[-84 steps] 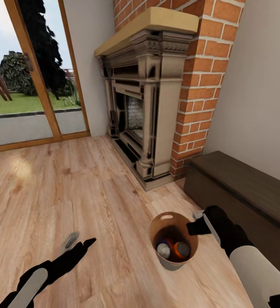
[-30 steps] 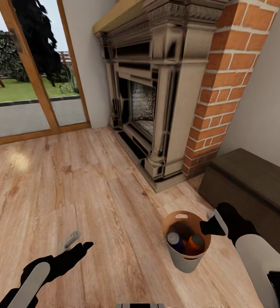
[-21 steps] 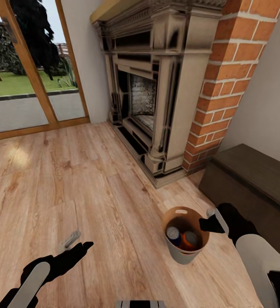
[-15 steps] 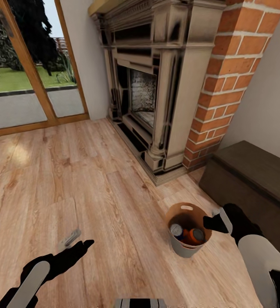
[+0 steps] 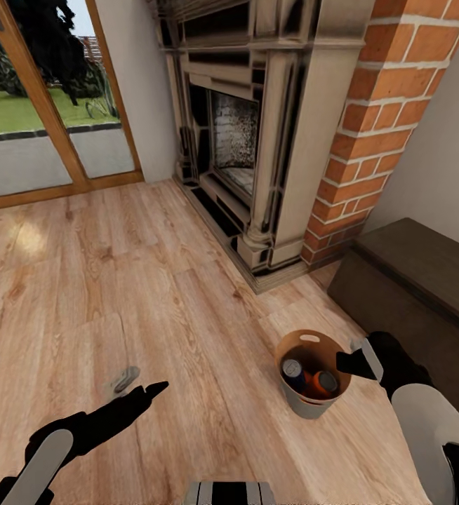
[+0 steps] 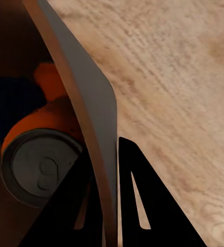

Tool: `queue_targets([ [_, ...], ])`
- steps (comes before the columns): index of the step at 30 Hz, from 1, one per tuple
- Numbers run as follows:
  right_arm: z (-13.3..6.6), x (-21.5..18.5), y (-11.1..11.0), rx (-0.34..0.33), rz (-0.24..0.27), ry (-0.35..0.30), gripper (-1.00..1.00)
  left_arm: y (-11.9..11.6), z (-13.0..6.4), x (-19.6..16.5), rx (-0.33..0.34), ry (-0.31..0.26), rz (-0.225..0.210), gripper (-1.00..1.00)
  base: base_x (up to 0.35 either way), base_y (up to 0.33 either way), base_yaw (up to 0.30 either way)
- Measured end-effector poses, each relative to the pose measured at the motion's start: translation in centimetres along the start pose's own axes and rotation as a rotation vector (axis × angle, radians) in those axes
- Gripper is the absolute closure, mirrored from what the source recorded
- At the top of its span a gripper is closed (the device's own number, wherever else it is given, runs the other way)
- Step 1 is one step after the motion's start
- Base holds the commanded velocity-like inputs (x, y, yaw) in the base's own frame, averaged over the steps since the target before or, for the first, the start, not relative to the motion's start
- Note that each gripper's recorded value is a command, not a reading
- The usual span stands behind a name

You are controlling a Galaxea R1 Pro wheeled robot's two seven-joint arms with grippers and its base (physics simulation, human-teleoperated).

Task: Put the three can of soda from the living room inside the tash can in the kitchen.

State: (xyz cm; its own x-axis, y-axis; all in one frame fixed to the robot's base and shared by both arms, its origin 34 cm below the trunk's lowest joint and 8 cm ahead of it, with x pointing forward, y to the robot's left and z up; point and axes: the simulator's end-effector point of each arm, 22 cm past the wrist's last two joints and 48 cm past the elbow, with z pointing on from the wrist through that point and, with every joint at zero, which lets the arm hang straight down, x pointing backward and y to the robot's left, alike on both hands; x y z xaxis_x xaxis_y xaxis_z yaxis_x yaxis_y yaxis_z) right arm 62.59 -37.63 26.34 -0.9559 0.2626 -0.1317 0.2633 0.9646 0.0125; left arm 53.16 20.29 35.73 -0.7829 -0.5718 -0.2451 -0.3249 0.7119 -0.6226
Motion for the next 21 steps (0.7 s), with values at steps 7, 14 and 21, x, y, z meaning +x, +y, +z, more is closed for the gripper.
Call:
queue_targets([
  [7,0.0,-0.4,0.0,0.002,0.002,0.017,1.00,0.9,0.8,0.8,-0.008,0.024,-0.013,-1.00,0.000,0.000,0.000],
  [14,2.8,1.7,-0.8,0.031,-0.016,0.042,-1.00,1.5,1.3,1.2,-0.021,0.034,-0.021,-1.00,0.000,0.000,0.000],
  [21,2.4,1.0,0.2,-0.014,0.005,0.018,-1.00,1.7,1.4,1.3,-0.025,0.030,-0.023,-1.00,0.000,0.000,0.000],
])
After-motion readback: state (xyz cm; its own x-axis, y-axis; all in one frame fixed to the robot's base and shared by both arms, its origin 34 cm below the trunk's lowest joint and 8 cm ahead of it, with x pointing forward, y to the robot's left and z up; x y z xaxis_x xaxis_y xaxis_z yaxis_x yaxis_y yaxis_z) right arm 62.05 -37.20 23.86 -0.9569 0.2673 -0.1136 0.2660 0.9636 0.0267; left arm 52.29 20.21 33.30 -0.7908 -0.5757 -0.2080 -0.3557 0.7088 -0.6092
